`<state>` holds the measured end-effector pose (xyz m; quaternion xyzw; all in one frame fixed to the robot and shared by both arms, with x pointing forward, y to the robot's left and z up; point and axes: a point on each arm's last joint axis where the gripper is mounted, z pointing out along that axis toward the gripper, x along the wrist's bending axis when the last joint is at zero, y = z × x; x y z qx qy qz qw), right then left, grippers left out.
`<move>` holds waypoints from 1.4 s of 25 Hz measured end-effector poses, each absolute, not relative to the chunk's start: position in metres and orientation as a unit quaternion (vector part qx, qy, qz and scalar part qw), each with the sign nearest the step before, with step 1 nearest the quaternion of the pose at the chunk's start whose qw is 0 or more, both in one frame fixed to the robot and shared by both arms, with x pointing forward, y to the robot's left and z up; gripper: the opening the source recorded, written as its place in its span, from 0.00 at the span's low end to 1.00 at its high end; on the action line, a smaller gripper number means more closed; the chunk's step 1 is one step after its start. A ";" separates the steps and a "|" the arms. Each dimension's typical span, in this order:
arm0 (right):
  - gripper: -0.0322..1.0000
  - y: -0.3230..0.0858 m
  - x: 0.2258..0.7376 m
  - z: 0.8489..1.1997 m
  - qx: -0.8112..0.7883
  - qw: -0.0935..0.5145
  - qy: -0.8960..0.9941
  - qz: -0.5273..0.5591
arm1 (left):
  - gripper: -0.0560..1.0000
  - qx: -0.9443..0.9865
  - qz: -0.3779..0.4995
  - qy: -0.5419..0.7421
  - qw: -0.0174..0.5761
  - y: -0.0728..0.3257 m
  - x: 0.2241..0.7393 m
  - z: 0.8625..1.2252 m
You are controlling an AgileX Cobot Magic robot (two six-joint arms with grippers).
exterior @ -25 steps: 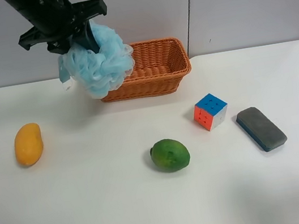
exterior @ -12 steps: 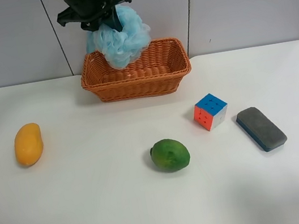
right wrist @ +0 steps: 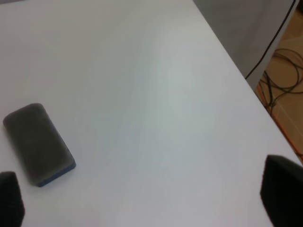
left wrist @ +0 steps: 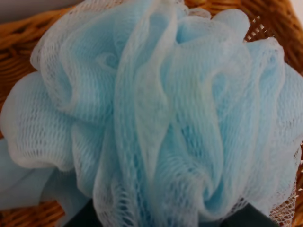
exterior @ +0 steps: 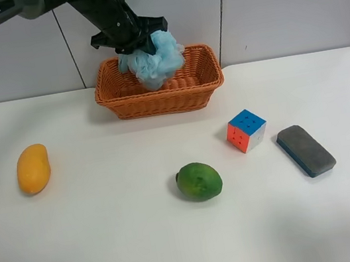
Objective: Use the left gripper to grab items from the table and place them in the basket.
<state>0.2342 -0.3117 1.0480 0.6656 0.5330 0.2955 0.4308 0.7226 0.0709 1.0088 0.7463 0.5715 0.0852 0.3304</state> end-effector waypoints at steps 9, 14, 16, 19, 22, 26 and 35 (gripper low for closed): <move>0.99 -0.312 0.234 1.048 0.666 0.431 0.533 0.296 | 0.32 0.747 0.078 0.570 0.334 0.069 0.724 1.004; 0.99 -0.312 0.234 1.048 0.666 0.431 0.533 0.296 | 0.88 0.739 0.070 0.573 0.347 0.067 0.724 1.005; 0.99 -0.312 0.234 1.048 0.666 0.431 0.533 0.296 | 0.96 0.739 0.070 0.573 0.347 0.067 0.724 1.005; 0.99 -0.312 0.234 1.048 0.666 0.431 0.533 0.296 | 0.99 0.739 0.069 0.573 0.347 0.067 0.724 1.006; 0.99 -0.312 0.234 1.048 0.666 0.431 0.533 0.296 | 0.99 0.742 0.066 0.571 0.345 0.068 0.719 1.016; 0.99 -0.312 0.234 1.048 0.666 0.431 0.533 0.296 | 0.99 0.750 0.062 0.569 0.331 0.075 0.705 1.046; 0.99 -0.312 0.234 1.048 0.666 0.431 0.533 0.296 | 0.99 0.771 0.097 0.562 0.282 0.107 0.656 1.131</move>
